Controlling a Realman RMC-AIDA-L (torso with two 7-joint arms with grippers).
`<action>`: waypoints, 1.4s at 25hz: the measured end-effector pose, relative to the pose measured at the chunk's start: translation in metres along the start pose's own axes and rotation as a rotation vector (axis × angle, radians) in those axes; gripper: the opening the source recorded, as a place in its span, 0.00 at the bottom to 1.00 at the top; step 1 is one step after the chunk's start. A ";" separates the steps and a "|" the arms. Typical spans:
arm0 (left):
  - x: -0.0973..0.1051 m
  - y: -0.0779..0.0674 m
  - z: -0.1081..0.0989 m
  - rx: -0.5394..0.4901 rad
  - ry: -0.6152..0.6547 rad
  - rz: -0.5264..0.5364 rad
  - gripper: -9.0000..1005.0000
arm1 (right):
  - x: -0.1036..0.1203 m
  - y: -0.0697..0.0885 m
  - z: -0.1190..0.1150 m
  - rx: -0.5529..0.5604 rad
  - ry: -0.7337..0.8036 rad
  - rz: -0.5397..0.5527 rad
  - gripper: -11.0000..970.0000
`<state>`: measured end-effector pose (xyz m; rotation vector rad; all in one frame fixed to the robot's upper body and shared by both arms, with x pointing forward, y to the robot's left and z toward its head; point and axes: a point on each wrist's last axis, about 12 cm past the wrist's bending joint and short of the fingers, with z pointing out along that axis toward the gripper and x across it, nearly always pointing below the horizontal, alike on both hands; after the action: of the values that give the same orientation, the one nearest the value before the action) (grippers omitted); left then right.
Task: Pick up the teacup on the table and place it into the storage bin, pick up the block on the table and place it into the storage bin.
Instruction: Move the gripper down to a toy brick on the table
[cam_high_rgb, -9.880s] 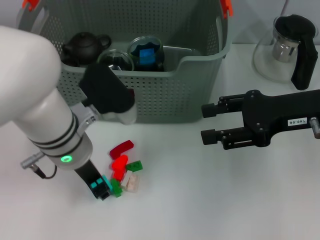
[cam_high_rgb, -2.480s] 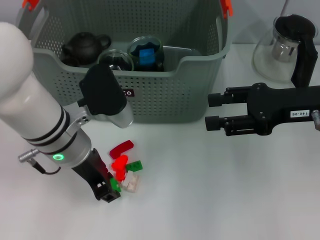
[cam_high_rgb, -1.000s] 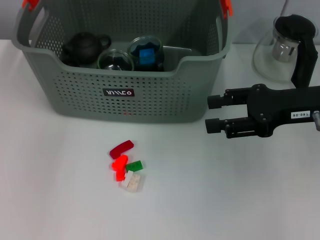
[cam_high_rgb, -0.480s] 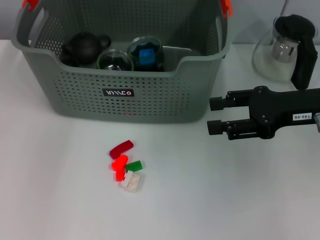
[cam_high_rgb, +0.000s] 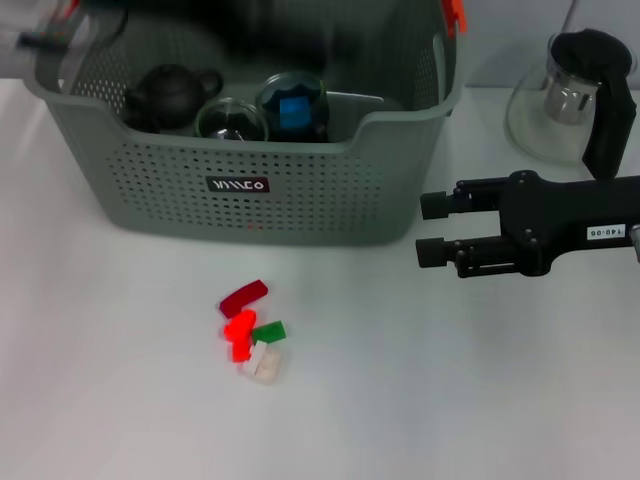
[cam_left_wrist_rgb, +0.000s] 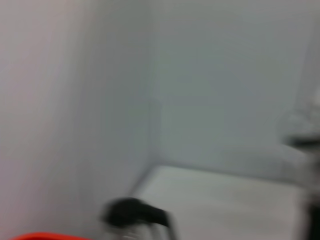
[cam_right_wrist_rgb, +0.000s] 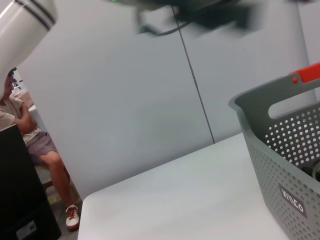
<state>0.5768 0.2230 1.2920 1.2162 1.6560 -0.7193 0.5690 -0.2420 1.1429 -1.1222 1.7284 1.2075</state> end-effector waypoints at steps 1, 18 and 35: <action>0.005 -0.010 -0.005 0.031 0.018 0.030 0.87 | 0.000 0.000 0.000 0.001 -0.001 0.000 0.76; 0.082 -0.074 0.018 0.206 0.453 0.153 0.87 | 0.000 0.000 0.003 0.002 -0.009 0.003 0.76; 0.112 -0.077 0.096 0.339 0.739 0.359 0.87 | 0.001 -0.001 0.004 0.008 -0.016 0.011 0.76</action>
<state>0.5274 0.1592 1.1467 2.1424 1.8427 -0.3377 0.5696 -0.2385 1.1403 -1.0970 1.7286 1.2122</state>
